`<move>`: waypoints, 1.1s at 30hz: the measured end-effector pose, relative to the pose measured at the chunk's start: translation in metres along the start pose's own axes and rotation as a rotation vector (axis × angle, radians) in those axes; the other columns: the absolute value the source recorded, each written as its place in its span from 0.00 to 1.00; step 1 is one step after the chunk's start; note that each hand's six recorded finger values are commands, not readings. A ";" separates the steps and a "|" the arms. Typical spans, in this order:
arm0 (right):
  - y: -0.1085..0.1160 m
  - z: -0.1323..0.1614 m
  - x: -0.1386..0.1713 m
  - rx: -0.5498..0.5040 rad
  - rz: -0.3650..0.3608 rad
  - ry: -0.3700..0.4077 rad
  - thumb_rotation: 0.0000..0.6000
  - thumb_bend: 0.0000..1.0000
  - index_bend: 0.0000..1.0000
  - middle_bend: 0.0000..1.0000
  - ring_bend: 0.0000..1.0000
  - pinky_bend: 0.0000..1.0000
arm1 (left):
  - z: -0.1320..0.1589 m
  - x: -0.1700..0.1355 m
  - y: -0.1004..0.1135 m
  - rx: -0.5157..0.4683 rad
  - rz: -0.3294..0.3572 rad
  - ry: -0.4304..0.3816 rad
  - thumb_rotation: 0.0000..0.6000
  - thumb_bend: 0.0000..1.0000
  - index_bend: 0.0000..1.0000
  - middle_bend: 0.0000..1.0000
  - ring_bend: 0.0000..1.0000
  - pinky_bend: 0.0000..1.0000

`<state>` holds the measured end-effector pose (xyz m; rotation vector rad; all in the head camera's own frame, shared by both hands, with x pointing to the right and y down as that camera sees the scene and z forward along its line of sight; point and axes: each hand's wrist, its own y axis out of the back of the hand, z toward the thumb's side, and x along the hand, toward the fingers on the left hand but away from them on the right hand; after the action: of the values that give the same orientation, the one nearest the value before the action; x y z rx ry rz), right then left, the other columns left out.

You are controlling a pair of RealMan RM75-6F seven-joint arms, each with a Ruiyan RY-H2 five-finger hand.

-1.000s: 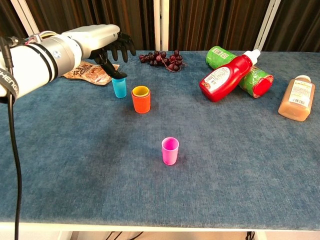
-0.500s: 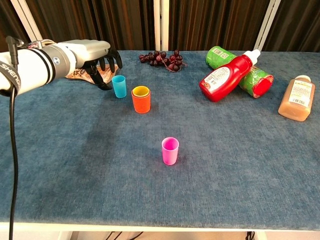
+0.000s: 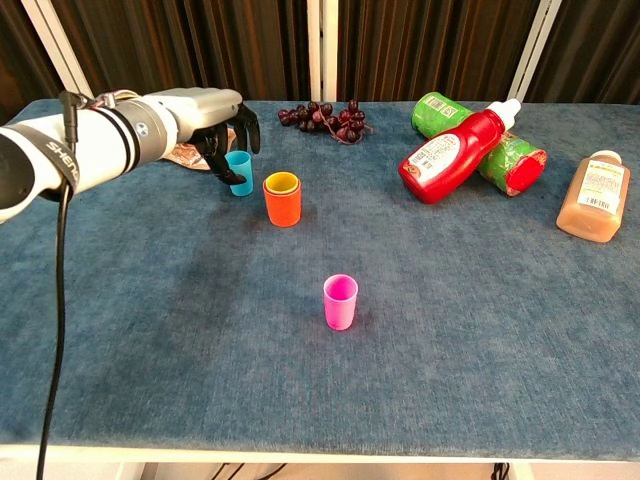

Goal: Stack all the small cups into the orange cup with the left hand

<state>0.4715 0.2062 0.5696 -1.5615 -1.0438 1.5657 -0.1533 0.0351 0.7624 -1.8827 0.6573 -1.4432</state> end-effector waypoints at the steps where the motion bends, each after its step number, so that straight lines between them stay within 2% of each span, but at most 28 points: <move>1: 0.001 0.000 0.000 0.002 -0.003 0.002 1.00 0.32 0.00 0.00 0.00 0.00 | 0.000 0.001 0.000 0.000 0.002 0.001 1.00 0.24 0.41 0.40 0.44 0.52; 13: 0.000 -0.002 -0.001 0.000 0.005 -0.001 1.00 0.32 0.00 0.00 0.00 0.00 | 0.000 0.006 0.001 0.024 0.050 -0.002 1.00 0.27 0.54 0.52 0.55 0.62; 19: 0.002 0.000 -0.001 0.002 -0.002 0.003 1.00 0.32 0.00 0.00 0.00 0.00 | 0.000 0.004 0.006 0.013 0.066 -0.009 1.00 0.28 0.54 0.52 0.56 0.62; 27: 0.001 0.002 -0.001 0.004 -0.003 0.005 1.00 0.32 0.00 0.00 0.00 0.00 | 0.012 -0.012 0.033 -0.005 0.117 -0.063 1.00 0.28 0.54 0.52 0.56 0.62; 33: -0.001 0.007 0.000 0.009 0.002 0.016 1.00 0.32 0.00 0.00 0.00 0.00 | 0.029 -0.037 0.052 -0.001 0.112 -0.128 1.00 0.28 0.54 0.52 0.56 0.62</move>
<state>0.4644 0.2059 0.5707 -1.5669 -1.0253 1.5544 -0.1344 0.0342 0.6950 -1.8903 0.6894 -1.2415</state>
